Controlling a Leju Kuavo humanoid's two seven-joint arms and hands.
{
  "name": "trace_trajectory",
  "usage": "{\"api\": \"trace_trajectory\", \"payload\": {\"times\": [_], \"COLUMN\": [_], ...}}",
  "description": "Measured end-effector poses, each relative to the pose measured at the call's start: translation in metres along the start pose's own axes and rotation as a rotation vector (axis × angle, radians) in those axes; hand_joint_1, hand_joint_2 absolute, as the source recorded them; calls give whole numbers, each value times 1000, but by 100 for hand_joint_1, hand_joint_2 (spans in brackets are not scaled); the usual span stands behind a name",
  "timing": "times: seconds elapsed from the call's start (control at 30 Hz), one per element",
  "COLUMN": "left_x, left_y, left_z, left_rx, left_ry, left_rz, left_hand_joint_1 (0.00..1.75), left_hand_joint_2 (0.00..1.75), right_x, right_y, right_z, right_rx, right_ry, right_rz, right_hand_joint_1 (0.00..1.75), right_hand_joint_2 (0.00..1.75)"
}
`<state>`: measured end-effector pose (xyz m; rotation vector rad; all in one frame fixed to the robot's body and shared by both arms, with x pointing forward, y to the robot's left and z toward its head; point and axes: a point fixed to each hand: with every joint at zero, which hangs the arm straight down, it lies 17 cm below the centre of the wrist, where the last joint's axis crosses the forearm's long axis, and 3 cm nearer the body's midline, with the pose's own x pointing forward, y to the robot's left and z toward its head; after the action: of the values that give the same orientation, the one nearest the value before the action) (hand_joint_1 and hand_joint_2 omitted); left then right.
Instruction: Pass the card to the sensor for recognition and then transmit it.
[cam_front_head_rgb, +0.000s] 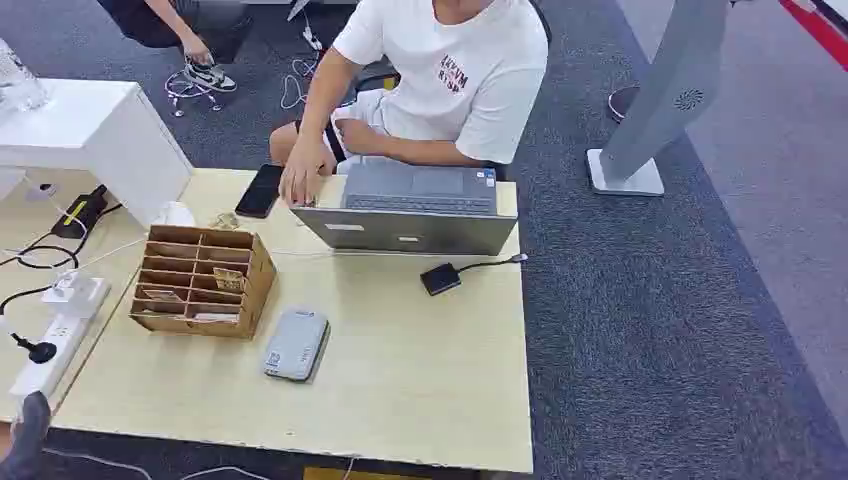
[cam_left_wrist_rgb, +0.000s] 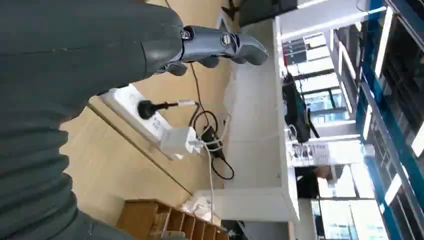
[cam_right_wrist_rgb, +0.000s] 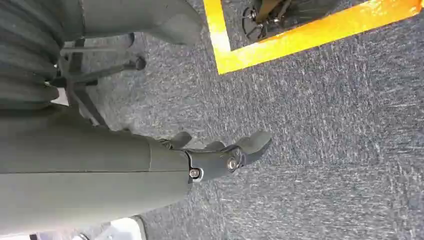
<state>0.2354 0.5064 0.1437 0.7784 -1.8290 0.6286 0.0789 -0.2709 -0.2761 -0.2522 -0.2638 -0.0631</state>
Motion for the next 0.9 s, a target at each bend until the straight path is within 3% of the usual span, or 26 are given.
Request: {"api": "trace_trajectory", "payload": {"times": [0.3,0.9], "left_x": [18,65], "left_y": [-73,-201], "left_z": [-36,-95], "left_rx": [-163,-314], "left_ry": [-93,-340], "left_rz": [-177,-500], "left_hand_joint_1": [0,0], "left_hand_joint_2": [175,175], "right_x": [2,2], "right_y": [10,25], "right_z": [2,5], "right_rx": [33,84], "right_ry": [-11,-26], "right_rz": [97,290], "right_hand_joint_1": [0,0], "right_hand_joint_2": [175,175]}}
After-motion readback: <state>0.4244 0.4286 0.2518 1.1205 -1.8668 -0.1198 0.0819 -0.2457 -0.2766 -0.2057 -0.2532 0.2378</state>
